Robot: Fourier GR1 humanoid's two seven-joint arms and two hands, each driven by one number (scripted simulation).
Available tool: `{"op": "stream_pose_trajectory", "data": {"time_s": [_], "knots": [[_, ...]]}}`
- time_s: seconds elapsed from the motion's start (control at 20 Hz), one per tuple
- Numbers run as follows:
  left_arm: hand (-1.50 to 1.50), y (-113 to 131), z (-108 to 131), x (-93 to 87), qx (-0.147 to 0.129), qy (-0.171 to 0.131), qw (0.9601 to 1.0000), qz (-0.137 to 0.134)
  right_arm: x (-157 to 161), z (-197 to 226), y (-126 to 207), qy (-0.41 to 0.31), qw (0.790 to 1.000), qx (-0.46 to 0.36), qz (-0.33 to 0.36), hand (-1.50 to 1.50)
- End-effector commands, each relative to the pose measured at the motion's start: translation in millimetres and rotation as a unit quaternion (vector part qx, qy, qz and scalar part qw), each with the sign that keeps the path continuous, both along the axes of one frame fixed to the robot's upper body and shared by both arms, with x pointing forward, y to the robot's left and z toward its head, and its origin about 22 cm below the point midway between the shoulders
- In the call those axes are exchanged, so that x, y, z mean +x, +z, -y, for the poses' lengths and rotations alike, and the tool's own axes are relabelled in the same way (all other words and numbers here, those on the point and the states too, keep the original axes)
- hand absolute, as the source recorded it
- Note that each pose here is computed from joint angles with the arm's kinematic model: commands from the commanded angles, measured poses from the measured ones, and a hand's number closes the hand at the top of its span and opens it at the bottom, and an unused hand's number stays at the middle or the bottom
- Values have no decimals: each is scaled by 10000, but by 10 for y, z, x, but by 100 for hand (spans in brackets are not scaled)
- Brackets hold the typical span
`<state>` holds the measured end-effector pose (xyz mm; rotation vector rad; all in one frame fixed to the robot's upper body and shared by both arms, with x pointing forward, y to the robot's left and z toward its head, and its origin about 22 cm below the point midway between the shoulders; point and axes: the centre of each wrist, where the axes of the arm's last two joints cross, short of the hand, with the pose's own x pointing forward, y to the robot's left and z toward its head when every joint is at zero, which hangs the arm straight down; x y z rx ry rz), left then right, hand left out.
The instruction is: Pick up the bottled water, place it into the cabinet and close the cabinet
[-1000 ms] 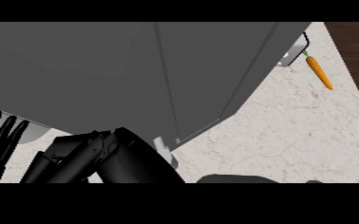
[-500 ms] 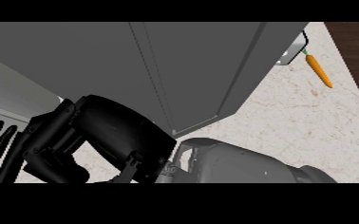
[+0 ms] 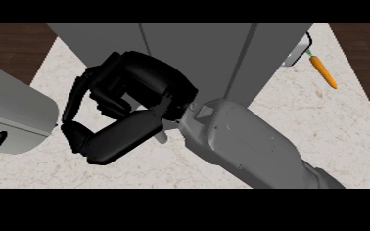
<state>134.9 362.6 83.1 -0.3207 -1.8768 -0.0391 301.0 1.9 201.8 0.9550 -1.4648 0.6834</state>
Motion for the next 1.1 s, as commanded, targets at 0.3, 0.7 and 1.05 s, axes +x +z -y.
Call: {"op": "stream_pose_trajectory", "data": {"time_s": [0.3, 0.7, 1.05], "knots": [[-150, 81, -62, 73, -12, 54, 10000, -14, 647, 450, -145, -1648, 9851, -119, 486, 150], [-150, 51, 65, 43, 2, -14, 10000, 9, 896, 694, -52, -2251, 9731, -163, 457, 150], [-150, 112, 114, 97, 4, -140, 9999, 35, 942, 796, -131, -2489, 9651, -215, 786, -150]]}}
